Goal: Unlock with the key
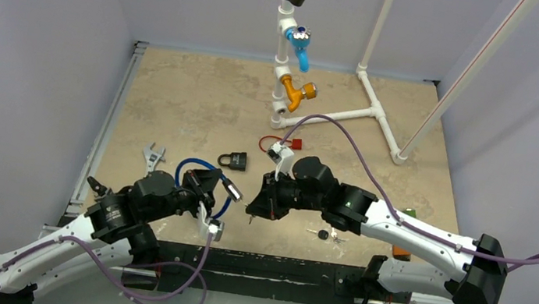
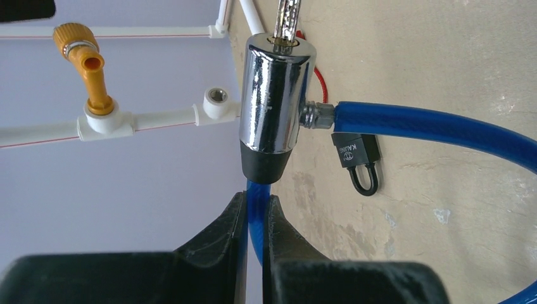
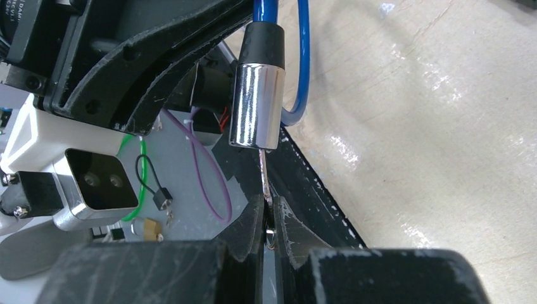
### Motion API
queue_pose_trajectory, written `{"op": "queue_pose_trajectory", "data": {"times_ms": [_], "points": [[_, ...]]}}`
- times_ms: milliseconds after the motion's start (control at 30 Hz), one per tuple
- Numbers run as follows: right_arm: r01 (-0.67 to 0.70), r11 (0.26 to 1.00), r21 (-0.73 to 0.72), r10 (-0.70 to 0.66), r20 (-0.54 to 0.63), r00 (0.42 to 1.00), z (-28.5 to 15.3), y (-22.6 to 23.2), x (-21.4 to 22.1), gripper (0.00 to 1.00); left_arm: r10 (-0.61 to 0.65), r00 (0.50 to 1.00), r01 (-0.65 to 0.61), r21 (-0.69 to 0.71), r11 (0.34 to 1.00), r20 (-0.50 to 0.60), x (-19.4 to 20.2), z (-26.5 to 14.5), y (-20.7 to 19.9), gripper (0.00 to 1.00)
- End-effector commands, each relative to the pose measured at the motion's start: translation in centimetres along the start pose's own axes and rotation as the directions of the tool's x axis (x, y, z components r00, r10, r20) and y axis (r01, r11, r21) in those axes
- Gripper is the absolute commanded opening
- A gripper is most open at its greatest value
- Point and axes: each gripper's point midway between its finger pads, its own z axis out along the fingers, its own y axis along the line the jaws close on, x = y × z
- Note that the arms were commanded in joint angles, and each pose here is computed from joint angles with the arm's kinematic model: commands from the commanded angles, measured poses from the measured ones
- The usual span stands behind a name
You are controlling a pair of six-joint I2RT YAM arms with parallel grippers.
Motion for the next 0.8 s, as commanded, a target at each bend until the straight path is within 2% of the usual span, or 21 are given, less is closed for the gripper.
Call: {"op": "queue_pose_trajectory", "data": {"times_ms": [0, 233, 467, 767], "points": [[0.060, 0.994, -0.090, -0.054, 0.077, 0.996, -0.3, 2.6, -2.6, 0.00, 0.083, 0.985, -0.066, -0.111, 0.992, 0.153, -3.3, 0.0, 2.9, 0.00], [0.068, 0.996, -0.060, -0.065, 0.054, 0.996, -0.3, 2.1, -2.3, 0.00, 0.148, 0.976, -0.131, -0.112, 0.985, 0.162, -3.5, 0.1, 2.1, 0.00], [0.021, 0.997, -0.068, -0.010, 0.145, 0.989, 0.2, 1.7, -3.2, 0.00, 0.073, 0.992, -0.061, -0.115, 0.991, 0.105, -2.7, 0.2, 2.9, 0.00], [0.038, 0.995, -0.089, -0.024, 0.161, 0.987, 1.6, 2.2, -4.1, 0.00, 0.165, 0.976, -0.153, -0.091, 0.984, 0.140, -3.6, 0.6, 1.0, 0.00]]}}
